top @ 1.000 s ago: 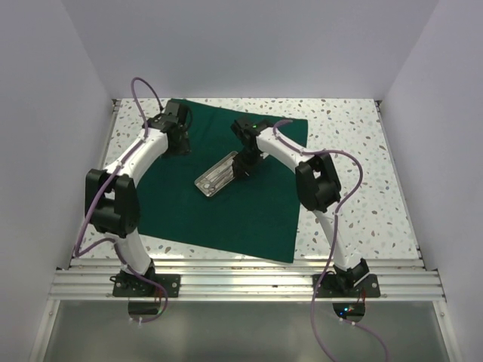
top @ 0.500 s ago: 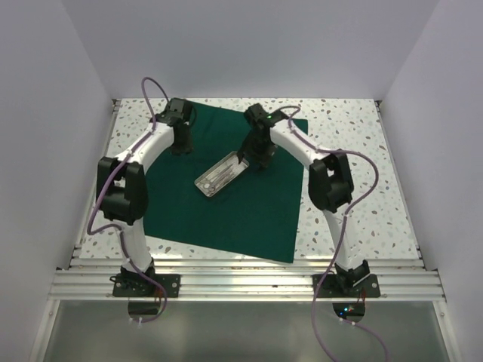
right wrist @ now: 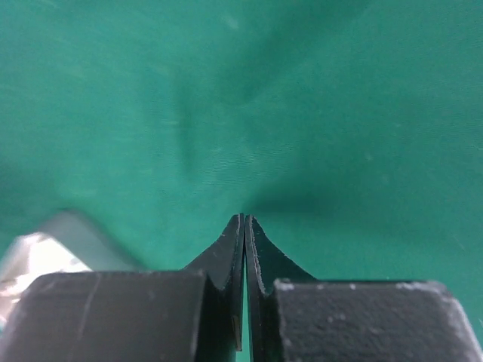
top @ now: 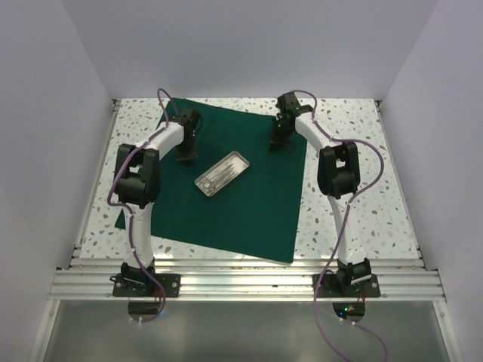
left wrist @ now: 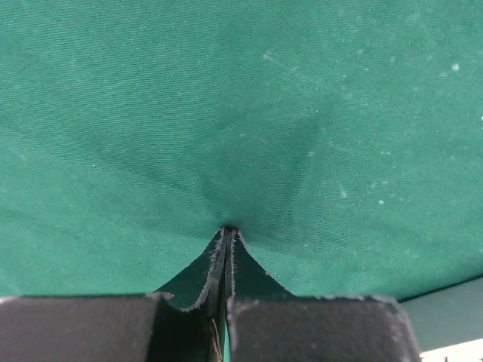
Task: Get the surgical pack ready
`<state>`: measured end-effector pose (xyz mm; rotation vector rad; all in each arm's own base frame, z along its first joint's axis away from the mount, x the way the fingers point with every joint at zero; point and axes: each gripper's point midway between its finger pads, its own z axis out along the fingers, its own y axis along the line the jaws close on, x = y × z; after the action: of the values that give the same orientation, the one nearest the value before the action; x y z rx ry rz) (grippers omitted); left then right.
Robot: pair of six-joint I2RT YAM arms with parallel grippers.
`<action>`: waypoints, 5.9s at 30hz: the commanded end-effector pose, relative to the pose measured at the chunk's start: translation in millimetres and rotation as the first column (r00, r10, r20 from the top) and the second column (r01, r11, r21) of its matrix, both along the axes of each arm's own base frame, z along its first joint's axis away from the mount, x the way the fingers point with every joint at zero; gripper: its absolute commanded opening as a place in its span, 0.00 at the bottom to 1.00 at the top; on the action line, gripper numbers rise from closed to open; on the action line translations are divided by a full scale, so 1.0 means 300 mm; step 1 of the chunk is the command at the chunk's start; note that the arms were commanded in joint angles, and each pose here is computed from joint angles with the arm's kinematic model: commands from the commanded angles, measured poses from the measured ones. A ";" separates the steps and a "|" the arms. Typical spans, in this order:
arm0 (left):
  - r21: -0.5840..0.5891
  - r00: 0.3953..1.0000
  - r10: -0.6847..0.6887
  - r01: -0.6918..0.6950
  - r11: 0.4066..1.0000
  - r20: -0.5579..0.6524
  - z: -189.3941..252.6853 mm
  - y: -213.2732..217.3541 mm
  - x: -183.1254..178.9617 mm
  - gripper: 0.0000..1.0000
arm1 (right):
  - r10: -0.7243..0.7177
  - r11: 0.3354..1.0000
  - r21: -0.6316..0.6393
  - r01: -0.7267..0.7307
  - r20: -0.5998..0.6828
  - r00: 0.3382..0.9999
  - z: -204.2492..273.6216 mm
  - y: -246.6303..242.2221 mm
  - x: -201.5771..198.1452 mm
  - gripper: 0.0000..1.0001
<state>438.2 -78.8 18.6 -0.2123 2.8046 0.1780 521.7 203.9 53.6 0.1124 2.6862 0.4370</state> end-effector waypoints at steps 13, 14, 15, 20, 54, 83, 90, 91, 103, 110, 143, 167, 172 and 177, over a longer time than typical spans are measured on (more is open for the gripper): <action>-0.239 0.981 -0.190 0.177 0.955 -0.031 -0.141 -0.281 0.143 0.06 | -0.234 0.963 -0.204 0.174 -0.323 0.917 -0.191 -0.427 -0.472 0.00; -0.243 0.981 -0.192 0.186 0.952 -0.001 -0.129 -0.290 0.172 0.10 | -0.233 0.964 -0.203 0.170 -0.346 0.909 -0.186 -0.431 -0.508 0.00; -0.238 0.979 -0.201 0.198 0.951 0.013 -0.130 -0.291 0.185 0.13 | -0.219 0.970 -0.183 0.162 -0.351 0.910 -0.166 -0.421 -0.542 0.00; -0.189 0.970 -0.213 0.233 0.954 0.120 -0.049 -0.258 0.281 0.24 | -0.170 0.980 -0.158 0.123 -0.327 0.930 -0.058 -0.406 -0.588 0.02; -0.319 0.923 0.158 -0.040 0.947 0.351 0.586 -0.064 -0.317 0.48 | 0.728 0.640 -0.115 -0.760 -0.224 0.647 0.058 0.277 -1.555 0.60; -0.276 0.904 0.143 -0.029 0.961 0.403 0.674 -0.017 -0.363 0.49 | 0.708 0.595 -0.369 -0.714 -0.180 0.683 0.018 0.325 -1.481 0.02; -0.217 0.863 0.187 -0.093 0.972 0.469 0.765 0.045 -0.342 0.49 | 0.590 0.721 -0.429 -0.544 -0.030 0.807 0.253 0.376 -1.120 0.00; -0.214 0.852 0.185 -0.088 0.973 0.489 0.784 0.050 -0.336 0.49 | 0.546 0.771 -0.410 -0.488 0.031 0.837 0.317 0.387 -1.018 0.00; -0.203 0.833 0.144 -0.039 0.978 0.534 0.769 0.020 -0.224 0.48 | 0.417 0.844 -0.460 -0.275 0.240 0.877 0.361 0.415 -0.277 0.00; -0.237 0.846 0.162 -0.044 0.971 0.509 0.702 -0.013 -0.174 0.46 | 0.369 0.894 -0.402 -0.200 0.404 0.837 0.344 0.443 -0.029 0.00; -0.219 0.886 0.146 -0.052 0.974 0.441 0.538 -0.040 -0.099 0.45 | 0.306 0.939 -0.306 -0.159 0.527 0.793 0.148 0.472 0.224 0.00; -0.145 0.990 0.039 -0.019 0.989 0.136 0.152 -0.105 0.017 0.00 | -0.186 0.980 -0.044 0.196 0.175 0.967 0.256 -0.191 0.085 0.00; -0.107 0.996 0.046 -0.037 0.994 0.083 0.069 -0.080 -0.007 0.00 | -0.174 0.977 -0.119 0.176 0.026 0.984 0.107 -0.296 0.002 0.00; -0.057 0.999 0.040 -0.042 0.998 -0.030 -0.027 -0.049 -0.088 0.00 | -0.162 0.975 -0.165 0.146 -0.082 0.983 -0.003 -0.322 -0.097 0.00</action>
<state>424.8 -104.7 24.1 -0.2946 2.7745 0.0441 524.6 92.8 67.0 0.3700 2.6493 0.1597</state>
